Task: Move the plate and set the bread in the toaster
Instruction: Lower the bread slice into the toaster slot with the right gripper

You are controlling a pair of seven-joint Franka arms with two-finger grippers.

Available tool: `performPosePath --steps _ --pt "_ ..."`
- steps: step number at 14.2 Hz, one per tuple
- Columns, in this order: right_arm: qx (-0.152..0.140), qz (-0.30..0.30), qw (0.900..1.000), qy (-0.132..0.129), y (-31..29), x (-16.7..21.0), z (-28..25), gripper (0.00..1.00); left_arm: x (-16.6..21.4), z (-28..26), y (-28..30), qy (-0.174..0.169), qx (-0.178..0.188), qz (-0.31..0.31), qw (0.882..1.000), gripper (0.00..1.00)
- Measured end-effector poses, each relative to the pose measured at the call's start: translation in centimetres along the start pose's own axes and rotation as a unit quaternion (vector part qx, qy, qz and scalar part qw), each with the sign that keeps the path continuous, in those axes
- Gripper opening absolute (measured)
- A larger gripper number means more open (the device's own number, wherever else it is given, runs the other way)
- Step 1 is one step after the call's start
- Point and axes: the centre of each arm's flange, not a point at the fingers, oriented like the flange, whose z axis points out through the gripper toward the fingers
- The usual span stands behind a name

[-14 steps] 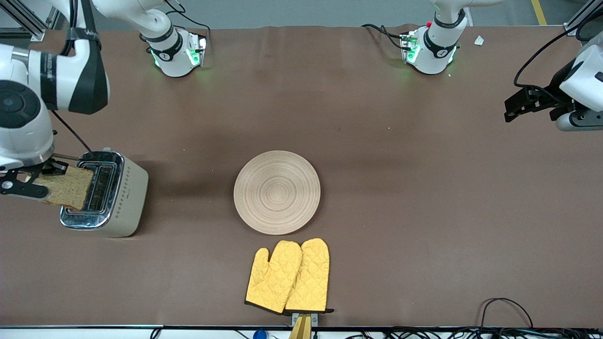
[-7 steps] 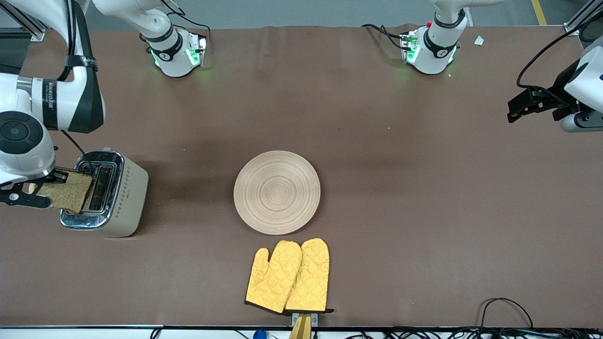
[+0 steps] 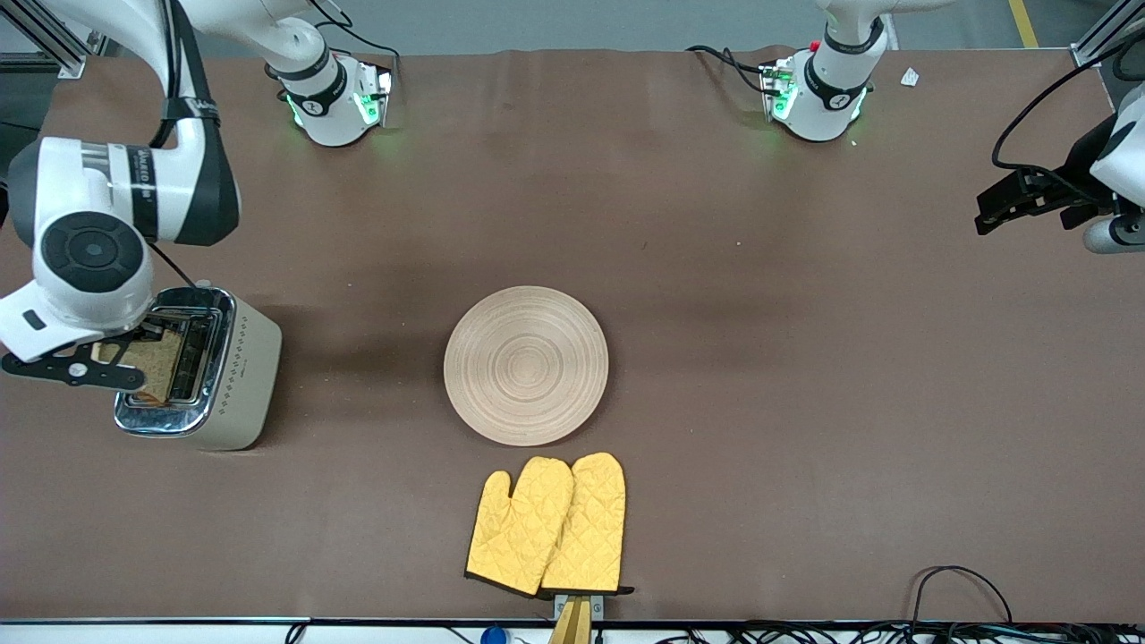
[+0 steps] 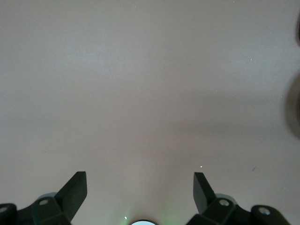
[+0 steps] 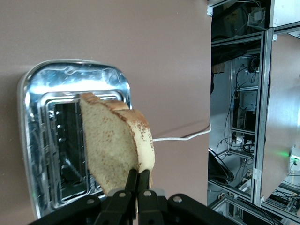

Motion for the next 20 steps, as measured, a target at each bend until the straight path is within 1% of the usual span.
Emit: performPosePath --steps 2,7,13,20 --pt "-0.004 0.005 1.0 -0.004 -0.9 -0.3 -0.5 0.03 0.0 0.0 0.0 0.0 0.0 0.0 1.0 1.0" --pt "-0.01 0.021 1.0 -0.003 -2.8 -0.6 -0.8 0.03 0.0 0.0 -0.2 0.0 0.0 -0.001 1.0 1.0" --pt "-0.026 0.033 0.999 -0.007 -8.3 -1.9 -1.2 0.03 0.0 0.0 -0.3 0.0 0.0 -0.003 1.0 1.0" --pt "-0.031 0.044 0.999 -0.008 -9.6 -2.2 -1.4 0.03 0.0 0.0 -0.3 0.0 0.0 -0.003 1.0 1.0"
